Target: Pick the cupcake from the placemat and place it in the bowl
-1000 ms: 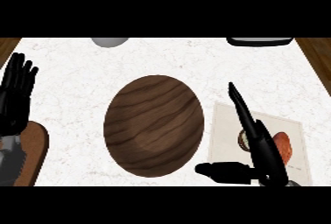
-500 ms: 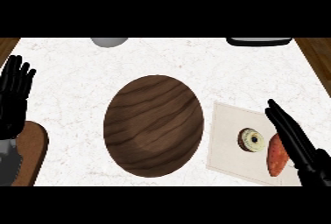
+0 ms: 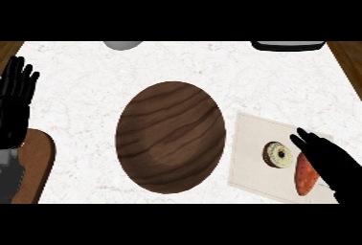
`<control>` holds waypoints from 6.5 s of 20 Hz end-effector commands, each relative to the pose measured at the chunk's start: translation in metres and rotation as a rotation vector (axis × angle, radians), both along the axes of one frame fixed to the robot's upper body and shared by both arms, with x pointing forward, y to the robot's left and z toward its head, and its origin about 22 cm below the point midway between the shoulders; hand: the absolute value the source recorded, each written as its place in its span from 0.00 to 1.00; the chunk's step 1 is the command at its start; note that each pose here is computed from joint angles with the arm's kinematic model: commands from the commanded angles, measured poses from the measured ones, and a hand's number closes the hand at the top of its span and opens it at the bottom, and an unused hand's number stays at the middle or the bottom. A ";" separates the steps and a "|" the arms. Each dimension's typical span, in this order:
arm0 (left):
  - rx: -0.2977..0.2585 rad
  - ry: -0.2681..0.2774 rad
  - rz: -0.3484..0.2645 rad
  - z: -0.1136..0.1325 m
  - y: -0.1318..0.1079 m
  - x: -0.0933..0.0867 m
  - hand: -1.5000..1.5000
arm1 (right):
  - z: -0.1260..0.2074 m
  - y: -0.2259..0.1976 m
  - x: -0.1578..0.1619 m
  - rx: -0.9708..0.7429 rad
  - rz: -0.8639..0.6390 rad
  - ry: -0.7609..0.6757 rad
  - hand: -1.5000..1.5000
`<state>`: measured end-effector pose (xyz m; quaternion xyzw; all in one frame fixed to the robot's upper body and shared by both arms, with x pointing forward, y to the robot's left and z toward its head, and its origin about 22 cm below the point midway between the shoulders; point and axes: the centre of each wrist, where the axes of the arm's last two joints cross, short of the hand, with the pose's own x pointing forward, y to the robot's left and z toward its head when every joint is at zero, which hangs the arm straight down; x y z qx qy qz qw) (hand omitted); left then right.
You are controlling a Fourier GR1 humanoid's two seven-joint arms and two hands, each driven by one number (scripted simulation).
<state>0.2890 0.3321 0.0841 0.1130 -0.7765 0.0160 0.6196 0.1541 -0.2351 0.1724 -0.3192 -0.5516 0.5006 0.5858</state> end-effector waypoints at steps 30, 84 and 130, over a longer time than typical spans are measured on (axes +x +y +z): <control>-0.005 -0.006 -0.006 0.003 -0.013 0.001 0.50 | -0.053 -0.034 0.044 -0.057 -0.053 0.226 0.00; -0.005 -0.035 -0.115 0.005 -0.025 0.021 0.50 | -0.065 -0.117 0.177 -0.276 0.308 0.053 1.00; -0.025 0.012 0.008 -0.019 0.001 -0.007 0.50 | 0.088 0.078 0.272 0.308 0.941 0.039 1.00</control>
